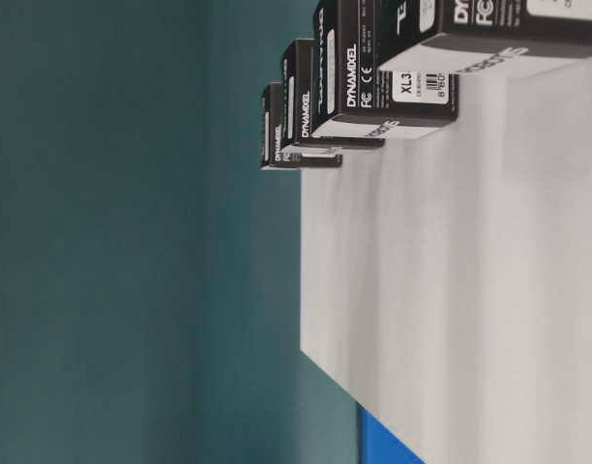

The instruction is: Place the box from the white plastic tray onto the white base.

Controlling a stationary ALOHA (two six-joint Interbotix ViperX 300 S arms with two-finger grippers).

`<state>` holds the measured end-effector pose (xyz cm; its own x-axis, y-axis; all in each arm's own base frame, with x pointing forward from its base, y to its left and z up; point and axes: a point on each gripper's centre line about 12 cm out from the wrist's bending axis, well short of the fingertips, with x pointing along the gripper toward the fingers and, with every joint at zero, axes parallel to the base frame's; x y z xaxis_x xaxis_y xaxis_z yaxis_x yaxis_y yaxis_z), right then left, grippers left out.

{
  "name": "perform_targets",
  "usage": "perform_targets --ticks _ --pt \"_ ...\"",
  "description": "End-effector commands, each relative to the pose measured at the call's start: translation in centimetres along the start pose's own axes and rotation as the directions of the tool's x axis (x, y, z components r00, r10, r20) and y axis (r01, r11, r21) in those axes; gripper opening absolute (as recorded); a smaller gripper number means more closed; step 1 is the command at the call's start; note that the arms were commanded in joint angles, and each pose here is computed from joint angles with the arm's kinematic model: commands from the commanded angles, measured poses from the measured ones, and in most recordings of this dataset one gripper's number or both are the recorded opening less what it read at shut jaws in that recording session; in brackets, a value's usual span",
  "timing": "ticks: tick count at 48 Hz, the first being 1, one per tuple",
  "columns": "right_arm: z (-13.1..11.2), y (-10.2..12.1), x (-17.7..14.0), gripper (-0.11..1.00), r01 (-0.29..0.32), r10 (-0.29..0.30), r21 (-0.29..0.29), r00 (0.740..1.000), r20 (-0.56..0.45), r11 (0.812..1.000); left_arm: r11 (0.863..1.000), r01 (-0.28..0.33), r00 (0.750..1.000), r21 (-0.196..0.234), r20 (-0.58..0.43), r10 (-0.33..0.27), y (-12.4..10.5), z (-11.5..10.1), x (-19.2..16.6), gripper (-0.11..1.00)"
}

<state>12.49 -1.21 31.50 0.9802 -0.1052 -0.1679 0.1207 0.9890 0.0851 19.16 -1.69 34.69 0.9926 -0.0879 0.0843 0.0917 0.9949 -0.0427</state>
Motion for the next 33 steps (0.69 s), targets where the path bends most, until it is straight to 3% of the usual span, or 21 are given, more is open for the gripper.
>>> perform_targets --ticks 1,33 --pt "0.34 0.02 -0.02 0.99 0.000 0.000 0.000 1.000 0.014 1.000 1.000 0.003 1.000 0.001 0.017 -0.003 -0.06 0.69 0.16 -0.07" --pt "0.29 0.00 -0.03 0.99 0.001 0.000 -0.003 1.000 0.014 1.000 1.000 0.002 1.000 0.001 0.014 -0.002 -0.06 0.56 0.16 -0.07"
